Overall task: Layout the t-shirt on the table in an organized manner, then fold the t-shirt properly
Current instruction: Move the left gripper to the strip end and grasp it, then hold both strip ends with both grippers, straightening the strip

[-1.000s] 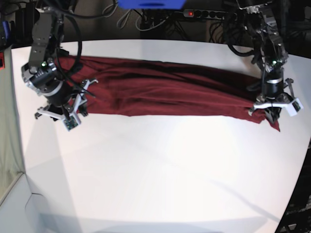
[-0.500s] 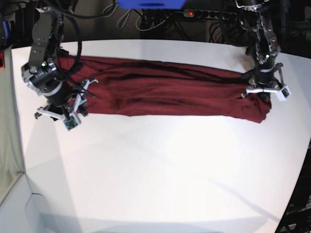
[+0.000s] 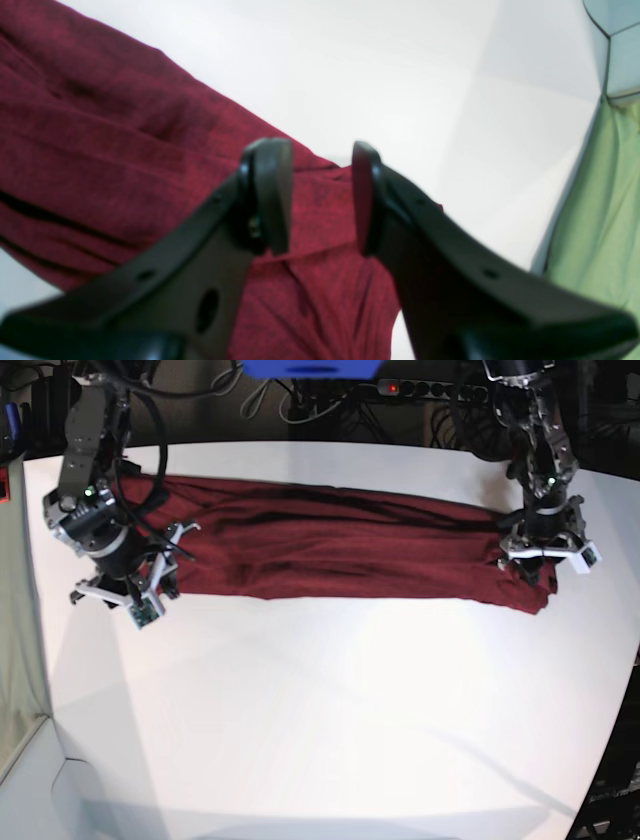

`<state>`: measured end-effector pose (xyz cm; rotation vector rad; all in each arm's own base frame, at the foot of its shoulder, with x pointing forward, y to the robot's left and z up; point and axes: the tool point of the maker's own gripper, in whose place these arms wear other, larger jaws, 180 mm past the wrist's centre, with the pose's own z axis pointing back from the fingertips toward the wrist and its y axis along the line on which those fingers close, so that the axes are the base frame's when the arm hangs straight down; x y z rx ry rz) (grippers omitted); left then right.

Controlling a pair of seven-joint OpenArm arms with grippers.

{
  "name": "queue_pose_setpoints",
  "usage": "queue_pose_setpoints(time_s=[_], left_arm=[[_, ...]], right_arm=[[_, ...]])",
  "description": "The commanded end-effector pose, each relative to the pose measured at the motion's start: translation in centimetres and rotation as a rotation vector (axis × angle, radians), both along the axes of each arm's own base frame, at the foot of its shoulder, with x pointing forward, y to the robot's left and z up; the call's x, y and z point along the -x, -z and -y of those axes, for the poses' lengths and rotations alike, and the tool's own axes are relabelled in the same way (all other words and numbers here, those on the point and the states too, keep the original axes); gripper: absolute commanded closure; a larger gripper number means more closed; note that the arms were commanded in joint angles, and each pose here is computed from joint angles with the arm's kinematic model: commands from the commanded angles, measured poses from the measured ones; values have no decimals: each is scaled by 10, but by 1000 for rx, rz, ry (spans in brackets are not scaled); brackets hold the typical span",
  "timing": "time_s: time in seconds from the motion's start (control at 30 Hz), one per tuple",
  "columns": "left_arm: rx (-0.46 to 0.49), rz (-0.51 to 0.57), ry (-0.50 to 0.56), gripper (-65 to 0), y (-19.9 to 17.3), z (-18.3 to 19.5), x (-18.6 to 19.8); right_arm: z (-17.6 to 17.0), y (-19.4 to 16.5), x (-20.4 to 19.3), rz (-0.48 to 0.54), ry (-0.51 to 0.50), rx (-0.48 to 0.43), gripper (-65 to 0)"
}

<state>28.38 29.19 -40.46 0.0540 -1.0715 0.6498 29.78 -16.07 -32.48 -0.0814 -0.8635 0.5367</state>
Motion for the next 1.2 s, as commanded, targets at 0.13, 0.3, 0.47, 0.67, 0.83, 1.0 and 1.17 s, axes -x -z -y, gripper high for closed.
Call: queue_pose_setpoints(time_s=[0.13,0.3,0.47,0.67,0.83,1.0,1.17], left_arm=[[-53,102,-19,-418,-38,-15,-10],[-78,142,-28,-420,-56,-22,-12],[-126,130,1,-420,-62,-34,-16],[-96,-33,78,-421,-42,-37,-15],[-165,-61,280,-421,-48,-16,-28],[-184,-48,344,-421,-54,-15,-29],[-184,-44,354,-421,-54,-23,-20]], right_arm=[[0,-17,-8,60,-9,-4,-212],[1,-14,-6,48,-3,-3,-215],[1,-10,-4,34,-2,-4,-215],[0,-5,1,18,-4,-5,-263],[-2,0,6,7,-10,-9,-360],[-2,1,7,4,-12,-9,-382],[-2,1,7,2,-10,-9,-382]])
